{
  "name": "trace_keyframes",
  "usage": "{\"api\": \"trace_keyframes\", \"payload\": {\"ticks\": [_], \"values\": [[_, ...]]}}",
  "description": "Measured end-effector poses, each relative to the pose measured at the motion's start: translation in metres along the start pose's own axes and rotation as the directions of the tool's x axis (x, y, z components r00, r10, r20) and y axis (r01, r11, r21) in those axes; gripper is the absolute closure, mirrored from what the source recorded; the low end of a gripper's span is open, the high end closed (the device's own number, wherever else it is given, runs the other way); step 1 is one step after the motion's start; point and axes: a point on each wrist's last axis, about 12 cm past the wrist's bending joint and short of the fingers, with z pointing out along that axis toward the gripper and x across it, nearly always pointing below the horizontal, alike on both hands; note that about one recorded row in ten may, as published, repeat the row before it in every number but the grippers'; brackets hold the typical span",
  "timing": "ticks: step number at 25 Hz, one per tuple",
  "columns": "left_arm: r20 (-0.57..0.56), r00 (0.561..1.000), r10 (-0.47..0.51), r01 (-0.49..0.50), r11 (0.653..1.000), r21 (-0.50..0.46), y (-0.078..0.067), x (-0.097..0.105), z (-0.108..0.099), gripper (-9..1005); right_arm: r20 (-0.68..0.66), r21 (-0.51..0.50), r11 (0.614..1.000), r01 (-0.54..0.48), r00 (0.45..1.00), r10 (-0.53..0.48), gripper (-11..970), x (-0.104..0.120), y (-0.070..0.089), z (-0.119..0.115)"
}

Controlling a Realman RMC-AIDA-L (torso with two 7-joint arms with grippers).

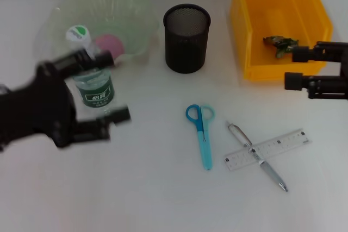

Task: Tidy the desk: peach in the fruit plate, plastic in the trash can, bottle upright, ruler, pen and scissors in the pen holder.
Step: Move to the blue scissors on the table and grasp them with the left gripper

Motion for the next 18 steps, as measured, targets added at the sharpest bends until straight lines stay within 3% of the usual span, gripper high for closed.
{"api": "trace_keyframes", "payload": {"ticks": [3,4,5,8,9,10,15,18], "values": [[-0.002,1.0,0.005,-0.005,1.0,0.019,-0.014,0.024,0.003,127,-0.185,0.079,0.996,-0.039,0.981,0.053,237,-0.032,0.009,0.001],[0.003,1.0,0.015,-0.015,1.0,0.016,-0.018,0.031,0.004,127,-0.34,0.179,0.982,-0.065,0.932,0.123,237,-0.054,0.015,0.014],[0.008,1.0,0.021,-0.021,1.0,0.014,-0.021,0.035,0.004,128,-0.34,0.179,0.982,-0.065,0.932,0.123,237,-0.054,0.015,0.014],[0.011,1.0,0.016,-0.017,1.0,0.013,-0.024,0.044,0.007,129,-0.5,0.32,0.946,-0.053,0.839,0.216,237,-0.08,0.027,0.048],[0.007,1.0,0.01,-0.01,1.0,0.011,-0.024,0.046,0.008,130,-0.573,0.355,0.935,-0.015,0.786,0.231,237,-0.09,0.033,0.08],[0.002,1.0,0.005,-0.005,1.0,0.007,-0.023,0.046,0.008,130,-0.573,0.355,0.935,-0.015,0.786,0.231,237,-0.09,0.033,0.08],[-0.026,1.0,-0.008,0.007,1.0,-0.025,-0.021,0.051,0.008,130,-0.686,0.321,0.947,0.012,0.692,0.224,237,-0.082,0.04,0.147],[-0.029,1.0,-0.011,0.01,0.999,-0.03,-0.021,0.052,0.008,130,-0.731,0.306,0.952,0.018,0.645,0.223,236,-0.068,0.038,0.17]]}}
